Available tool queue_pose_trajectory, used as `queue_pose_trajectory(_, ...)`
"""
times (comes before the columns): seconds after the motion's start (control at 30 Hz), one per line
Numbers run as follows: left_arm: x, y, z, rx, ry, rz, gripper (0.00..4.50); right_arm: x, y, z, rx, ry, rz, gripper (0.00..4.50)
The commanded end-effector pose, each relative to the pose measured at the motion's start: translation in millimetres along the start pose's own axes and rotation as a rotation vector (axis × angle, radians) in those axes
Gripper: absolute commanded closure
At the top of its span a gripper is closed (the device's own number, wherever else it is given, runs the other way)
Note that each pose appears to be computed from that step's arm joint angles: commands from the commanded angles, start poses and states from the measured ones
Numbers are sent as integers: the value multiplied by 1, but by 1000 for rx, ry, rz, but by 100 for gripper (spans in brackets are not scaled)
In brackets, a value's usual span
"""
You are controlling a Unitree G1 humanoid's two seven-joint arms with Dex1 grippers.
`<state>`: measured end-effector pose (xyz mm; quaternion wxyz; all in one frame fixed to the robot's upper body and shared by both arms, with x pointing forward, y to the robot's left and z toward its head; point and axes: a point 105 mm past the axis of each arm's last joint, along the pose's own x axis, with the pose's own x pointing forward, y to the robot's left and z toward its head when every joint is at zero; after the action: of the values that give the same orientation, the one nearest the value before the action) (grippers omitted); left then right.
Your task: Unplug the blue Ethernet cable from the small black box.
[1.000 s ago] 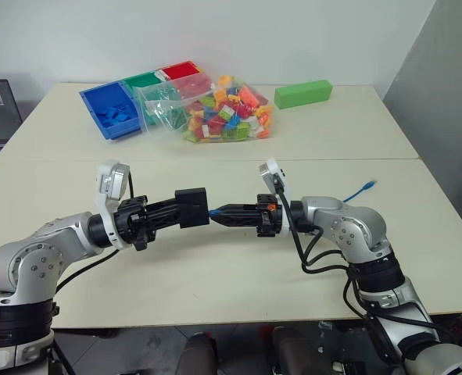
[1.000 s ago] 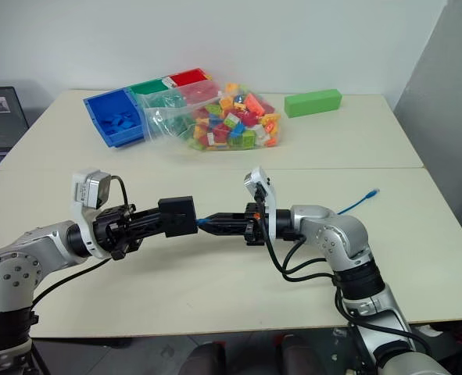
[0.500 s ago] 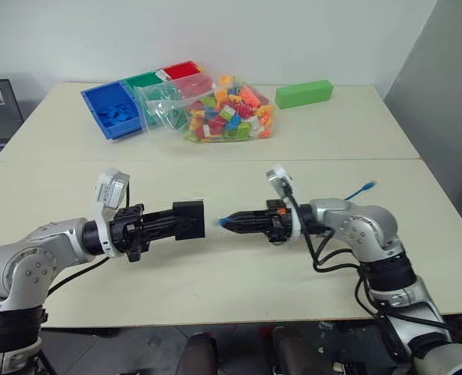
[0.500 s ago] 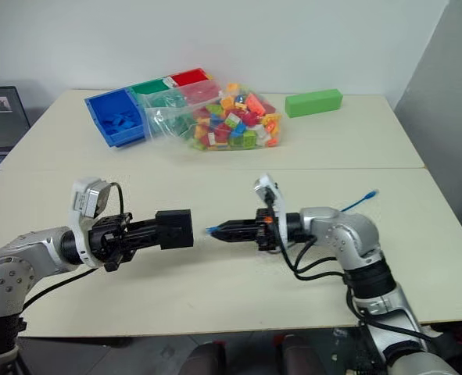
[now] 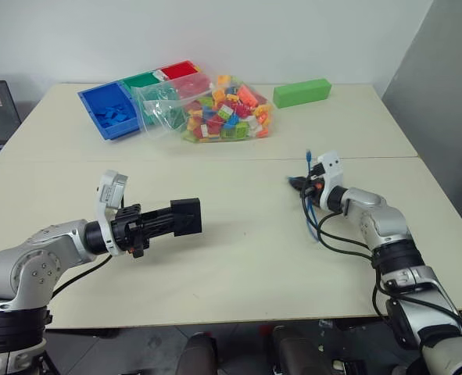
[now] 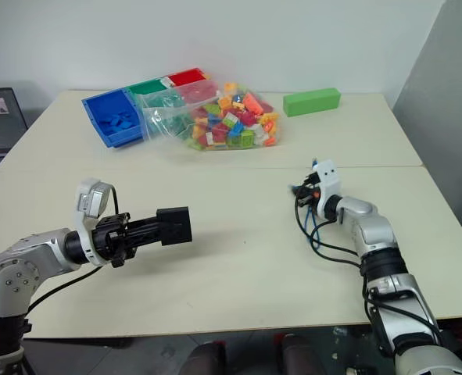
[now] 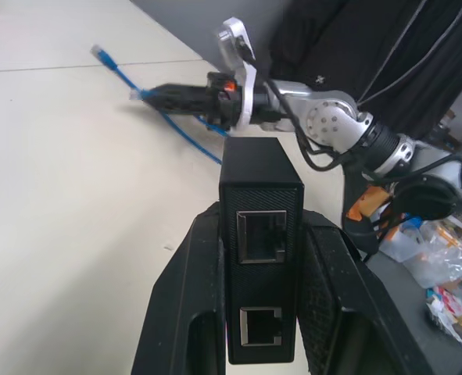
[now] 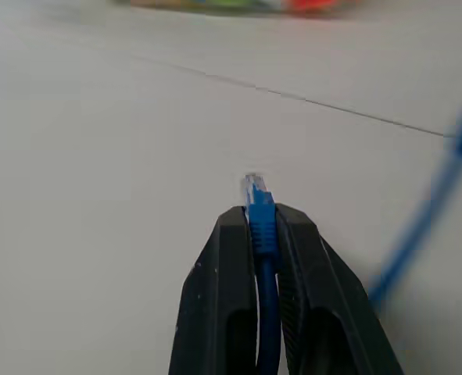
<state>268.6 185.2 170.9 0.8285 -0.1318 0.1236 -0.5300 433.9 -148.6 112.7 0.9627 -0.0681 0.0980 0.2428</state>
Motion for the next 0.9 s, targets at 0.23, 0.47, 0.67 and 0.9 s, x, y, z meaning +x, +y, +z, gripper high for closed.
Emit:
queue_pose_trajectory(0.23,5,5,10,126,-46,70,371,11,-9,16,-70,-62,-40,272)
queue_pose_trajectory(0.47,2,35,21,270,-139,311,371,-14,0,67,-244,-228,78,110)
queue_pose_trajectory(0.67,-23,84,39,438,-284,673,371,-42,72,100,-298,-320,432,65)
queue_pose_trajectory(0.9,-54,122,32,519,-300,932,371,-58,146,99,-295,-290,695,65)
